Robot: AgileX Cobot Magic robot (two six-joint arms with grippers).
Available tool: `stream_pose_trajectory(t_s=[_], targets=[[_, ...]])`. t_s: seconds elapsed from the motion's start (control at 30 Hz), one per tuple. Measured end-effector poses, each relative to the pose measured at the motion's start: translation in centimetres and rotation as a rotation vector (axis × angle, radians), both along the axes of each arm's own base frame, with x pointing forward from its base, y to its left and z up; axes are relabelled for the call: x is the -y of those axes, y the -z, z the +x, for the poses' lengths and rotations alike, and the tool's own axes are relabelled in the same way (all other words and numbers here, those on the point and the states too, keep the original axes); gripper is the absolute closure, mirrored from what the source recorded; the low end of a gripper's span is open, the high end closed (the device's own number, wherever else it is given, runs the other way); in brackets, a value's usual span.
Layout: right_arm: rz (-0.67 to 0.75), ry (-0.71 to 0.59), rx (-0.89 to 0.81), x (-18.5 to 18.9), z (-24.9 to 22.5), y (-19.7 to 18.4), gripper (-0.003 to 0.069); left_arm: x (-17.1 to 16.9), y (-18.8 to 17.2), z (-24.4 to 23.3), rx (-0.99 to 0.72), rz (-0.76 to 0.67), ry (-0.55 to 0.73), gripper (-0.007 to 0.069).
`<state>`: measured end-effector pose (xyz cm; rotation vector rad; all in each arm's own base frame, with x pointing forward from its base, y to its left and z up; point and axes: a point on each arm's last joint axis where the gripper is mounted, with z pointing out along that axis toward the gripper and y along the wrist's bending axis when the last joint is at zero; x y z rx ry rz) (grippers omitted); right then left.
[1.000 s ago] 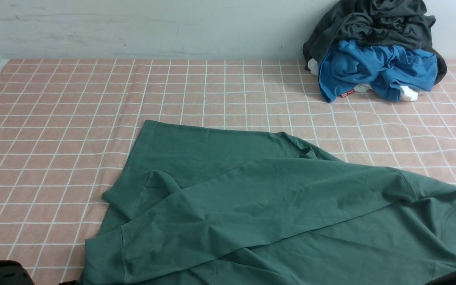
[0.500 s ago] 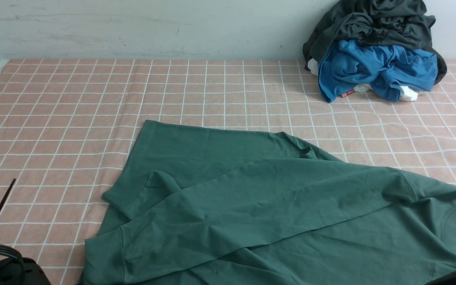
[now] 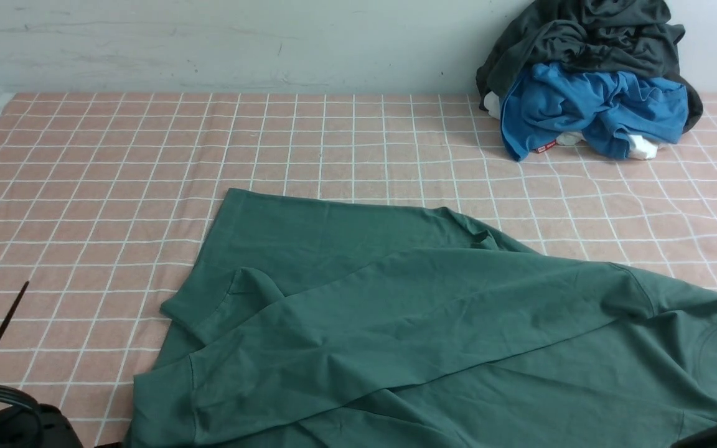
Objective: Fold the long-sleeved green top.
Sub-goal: Use both arms simultaneously to clamp the lower edge of the clothing fabric
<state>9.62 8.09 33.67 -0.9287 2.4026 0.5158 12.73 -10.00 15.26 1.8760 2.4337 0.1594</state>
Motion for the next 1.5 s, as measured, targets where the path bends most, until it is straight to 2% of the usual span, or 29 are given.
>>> stream_pose_trajectory(t_s=[0.2,0.37,0.5,0.63,0.73,0.83,1.07,1.2,1.37,1.5], targets=[[-0.058,-0.059,0.022,-0.2,0.2,0.3,0.0602,0.3,-2.8,0.5,0.035,-0.008,-0.036,0.0619],[-0.154,-0.131,0.014,-1.1,1.0,1.3,0.058,-0.1,-3.2,0.2,0.016,0.017,-0.045,0.0619],[-0.318,-0.259,0.007,-2.5,2.2,3.2,0.049,-0.2,-3.2,0.2,0.007,0.025,-0.061,0.0619],[-0.448,-0.39,-0.061,-3.8,2.4,6.7,0.0321,-0.2,-3.2,0.2,0.007,0.021,-0.092,0.0619],[-0.57,-0.472,-0.124,-3.2,1.9,10.1,0.0207,-0.1,-3.2,0.1,-0.001,0.011,-0.116,0.0619],[-0.648,-0.509,-0.074,-2.4,2.0,12.2,0.0148,0.0,-3.2,0.0,-0.01,0.0,-0.128,0.0619],[-0.7,-0.566,0.056,-1.1,1.6,16.0,0.0127,0.3,-3.2,0.0,-0.008,-0.031,-0.15,0.0619],[-0.736,-0.614,0.148,-0.6,1.8,16.9,0.0127,0.4,-3.2,0.1,-0.005,-0.043,-0.156,0.0619],[-0.736,-0.578,0.276,-0.9,2.7,16.7,0.0127,0.4,-3.2,0.1,-0.005,-0.044,-0.156,0.0619],[-0.747,-0.534,0.263,-1.1,3.2,17.2,0.0127,0.4,-3.2,0.0,-0.008,-0.047,-0.16,0.0619]])
